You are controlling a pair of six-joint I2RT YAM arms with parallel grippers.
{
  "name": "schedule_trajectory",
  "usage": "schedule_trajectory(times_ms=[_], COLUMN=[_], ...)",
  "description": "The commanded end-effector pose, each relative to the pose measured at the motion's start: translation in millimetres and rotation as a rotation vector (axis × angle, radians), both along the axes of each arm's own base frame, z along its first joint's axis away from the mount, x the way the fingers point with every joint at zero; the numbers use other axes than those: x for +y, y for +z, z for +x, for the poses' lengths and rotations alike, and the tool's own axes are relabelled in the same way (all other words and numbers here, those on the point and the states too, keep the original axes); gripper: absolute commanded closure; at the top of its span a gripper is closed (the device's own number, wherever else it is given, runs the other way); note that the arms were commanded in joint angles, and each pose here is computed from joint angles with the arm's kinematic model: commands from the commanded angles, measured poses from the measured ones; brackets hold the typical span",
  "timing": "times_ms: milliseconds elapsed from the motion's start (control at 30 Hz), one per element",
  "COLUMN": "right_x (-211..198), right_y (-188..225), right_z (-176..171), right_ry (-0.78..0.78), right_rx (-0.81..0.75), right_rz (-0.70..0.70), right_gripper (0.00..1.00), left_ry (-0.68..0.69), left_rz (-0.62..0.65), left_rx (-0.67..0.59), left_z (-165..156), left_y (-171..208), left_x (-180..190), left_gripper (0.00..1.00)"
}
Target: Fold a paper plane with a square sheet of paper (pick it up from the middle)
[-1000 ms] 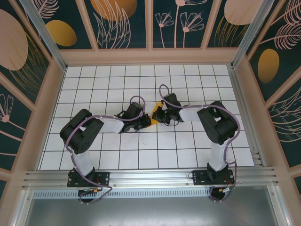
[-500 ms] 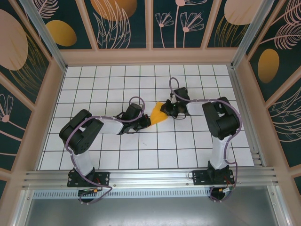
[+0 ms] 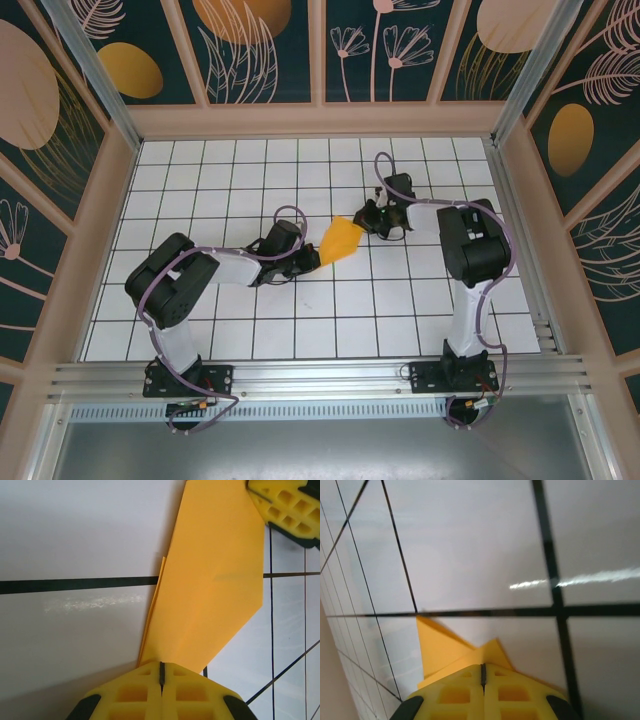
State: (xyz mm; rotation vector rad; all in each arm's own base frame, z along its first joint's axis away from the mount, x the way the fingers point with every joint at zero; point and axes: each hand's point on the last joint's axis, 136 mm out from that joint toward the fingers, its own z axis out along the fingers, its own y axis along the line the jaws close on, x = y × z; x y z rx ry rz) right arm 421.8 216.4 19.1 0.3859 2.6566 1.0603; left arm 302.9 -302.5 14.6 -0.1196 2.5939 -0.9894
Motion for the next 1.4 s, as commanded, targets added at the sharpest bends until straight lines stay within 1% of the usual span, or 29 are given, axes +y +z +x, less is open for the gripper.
schedule_trajectory(times_ms=[0,100,133,233,300,333,400,467,500,567,667,800,967,1000,1033,1167,1367], right_x=[-56,-56,-54,-50,-47,-45,-39,-32,-28,-16,-2,12,17,17,18,18,15], right_y=[-14,10,18,43,54,59,68,74,75,77,74,67,55,54,53,54,57], right_z=[30,35,34,23,8,1,-15,-30,-38,-52,-67,-75,-72,-70,-70,-68,-66], right_ry=[-0.147,-0.148,-0.144,-0.136,-0.13,-0.126,-0.108,-0.093,-0.087,-0.068,-0.065,-0.08,-0.118,-0.122,-0.121,-0.122,-0.132], right_rx=[-0.036,-0.089,-0.106,-0.155,-0.173,-0.182,-0.201,-0.206,-0.202,-0.203,-0.176,-0.141,-0.1,-0.096,-0.095,-0.094,-0.105], right_rz=[-0.169,-0.158,-0.148,-0.128,-0.122,-0.119,-0.112,-0.105,-0.097,-0.07,-0.052,-0.031,-0.018,-0.016,-0.015,-0.019,-0.024], right_gripper=[0.97,0.95,0.93,0.87,0.77,0.73,0.65,0.57,0.55,0.51,0.47,0.46,0.46,0.46,0.46,0.46,0.45], left_ry=[-0.033,-0.053,-0.06,-0.067,-0.054,-0.048,-0.022,0.001,0.014,0.031,0.015,-0.013,-0.086,-0.105,-0.12,-0.193,-0.231], left_rz=[0.126,0.094,0.077,0.03,-0.003,-0.026,-0.05,-0.056,-0.053,-0.042,-0.033,-0.005,-0.014,-0.002,-0.003,-0.017,-0.039], left_rx=[0.198,0.156,0.136,0.048,-0.025,-0.068,-0.134,-0.182,-0.205,-0.231,-0.244,-0.237,-0.228,-0.203,-0.195,-0.162,-0.128], left_z=[-47,-39,-35,-18,-3,3,14,21,24,29,31,31,31,31,31,29,30], left_y=[-41,-26,-19,14,40,56,76,88,92,95,93,81,71,58,54,42,32], left_x=[28,20,16,3,-4,-6,-8,-6,-4,0,-1,-1,-8,-9,-11,-18,-22], left_gripper=[1.0,1.0,0.99,0.88,0.78,0.75,0.68,0.59,0.57,0.53,0.47,0.45,0.46,0.47,0.48,0.52,0.65])
